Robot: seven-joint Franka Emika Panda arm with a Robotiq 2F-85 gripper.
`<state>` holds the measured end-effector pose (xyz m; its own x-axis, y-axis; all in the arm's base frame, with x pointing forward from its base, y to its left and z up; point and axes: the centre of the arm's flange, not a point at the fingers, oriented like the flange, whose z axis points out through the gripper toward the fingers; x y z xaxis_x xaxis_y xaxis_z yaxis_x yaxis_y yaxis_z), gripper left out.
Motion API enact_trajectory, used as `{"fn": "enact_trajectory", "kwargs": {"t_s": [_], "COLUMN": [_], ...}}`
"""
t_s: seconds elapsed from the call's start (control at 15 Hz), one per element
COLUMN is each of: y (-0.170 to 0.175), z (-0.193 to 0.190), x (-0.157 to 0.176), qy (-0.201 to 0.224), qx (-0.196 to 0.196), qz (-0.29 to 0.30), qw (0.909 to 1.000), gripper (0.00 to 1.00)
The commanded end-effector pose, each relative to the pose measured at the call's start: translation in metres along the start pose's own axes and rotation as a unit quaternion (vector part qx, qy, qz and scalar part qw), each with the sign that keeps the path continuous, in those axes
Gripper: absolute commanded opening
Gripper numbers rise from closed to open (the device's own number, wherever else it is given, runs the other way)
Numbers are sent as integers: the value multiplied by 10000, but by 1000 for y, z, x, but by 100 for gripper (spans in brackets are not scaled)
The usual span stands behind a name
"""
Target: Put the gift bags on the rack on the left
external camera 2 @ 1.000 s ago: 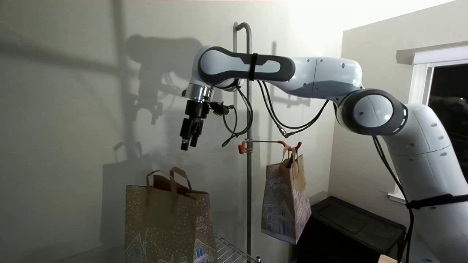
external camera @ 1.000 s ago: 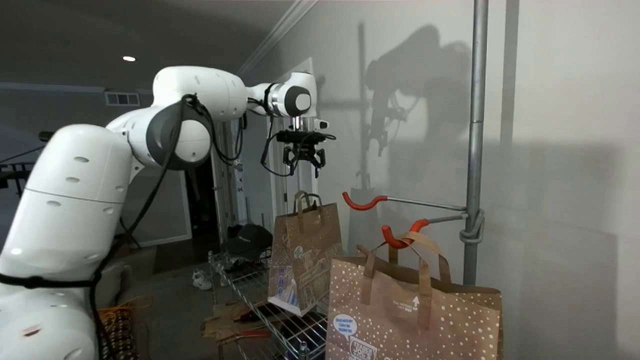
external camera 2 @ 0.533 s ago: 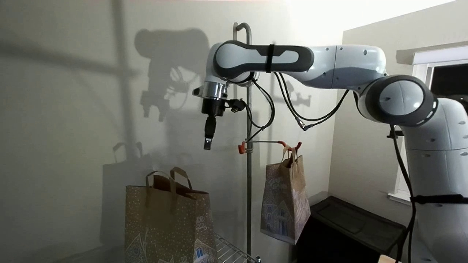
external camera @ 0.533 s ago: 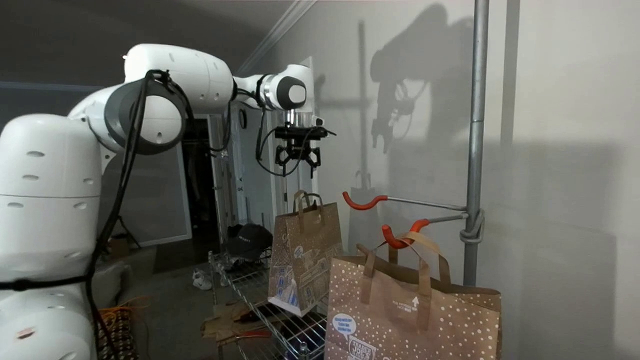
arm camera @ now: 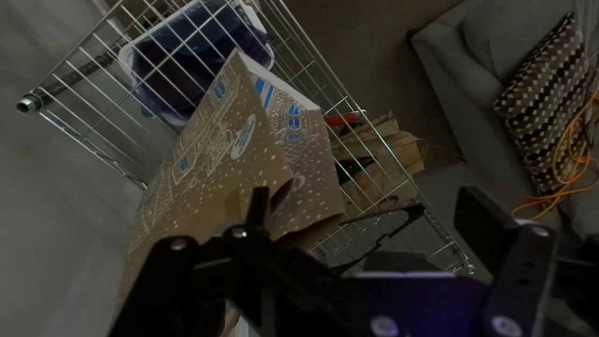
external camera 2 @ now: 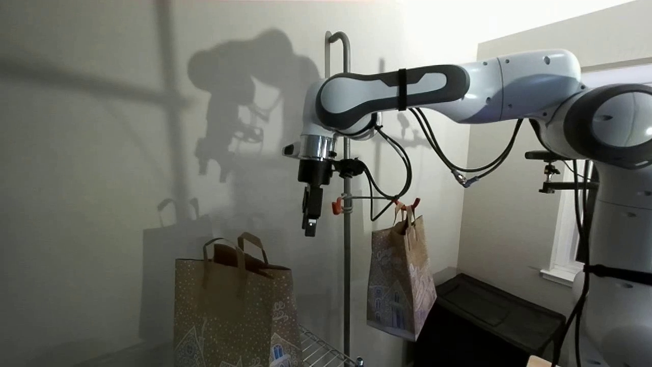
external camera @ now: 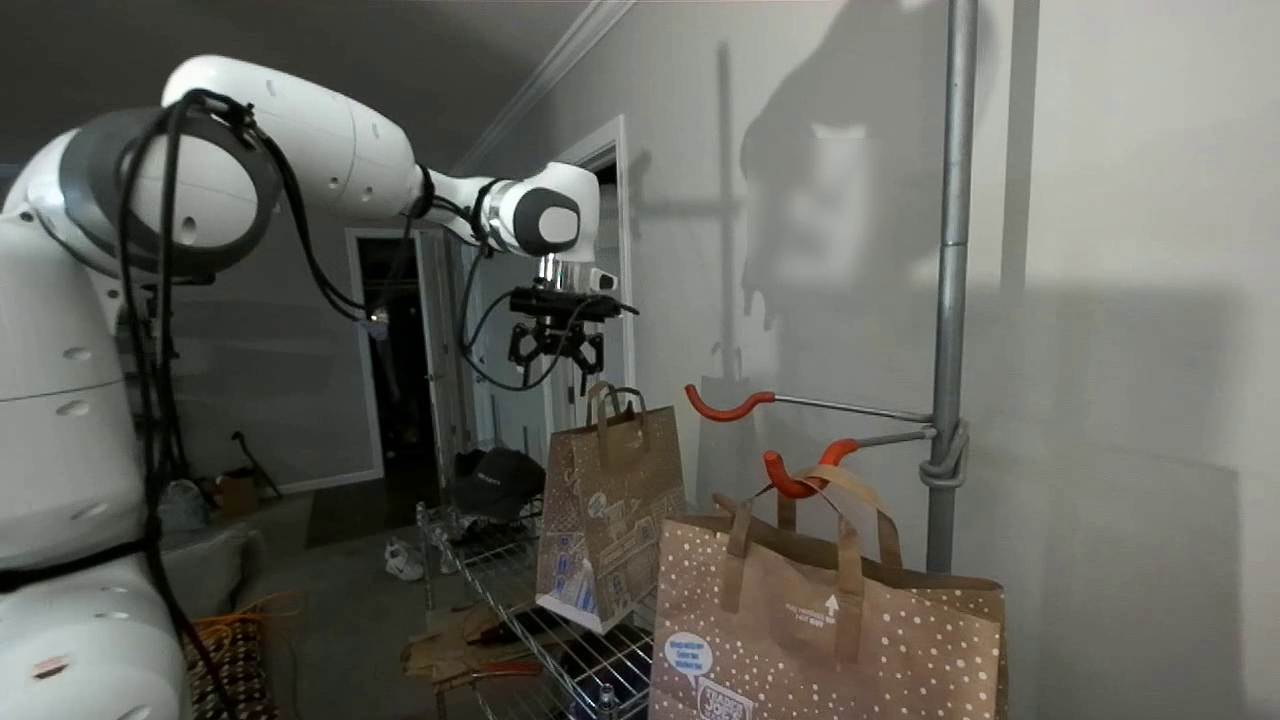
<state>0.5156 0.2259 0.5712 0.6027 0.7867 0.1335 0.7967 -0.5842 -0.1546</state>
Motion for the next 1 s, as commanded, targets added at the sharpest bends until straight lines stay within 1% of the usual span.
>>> {"fn": "enact_trajectory", "kwargs": {"t_s": [0.0, 0.07, 0.27, 0.47, 0.53, 0.67, 0.8, 0.93], "y": [-30, -29, -19, 8, 17, 36, 56, 77], "z": [35, 40, 59, 75, 78, 80, 73, 61], "x": [-72, -85, -128, -186, -209, -256, -304, -355], "qy": [220, 157, -5, -11, 54, 199, 463, 702], "qx": [119, 128, 108, 166, 176, 143, 132, 154], "qz": [232, 498, 923, 1330, 1483, 2028, 2627, 3203], "qw": [9994, 9986, 9957, 9910, 9888, 9789, 9637, 9446], "gripper": [100, 100, 100, 100, 100, 100, 100, 100]}}
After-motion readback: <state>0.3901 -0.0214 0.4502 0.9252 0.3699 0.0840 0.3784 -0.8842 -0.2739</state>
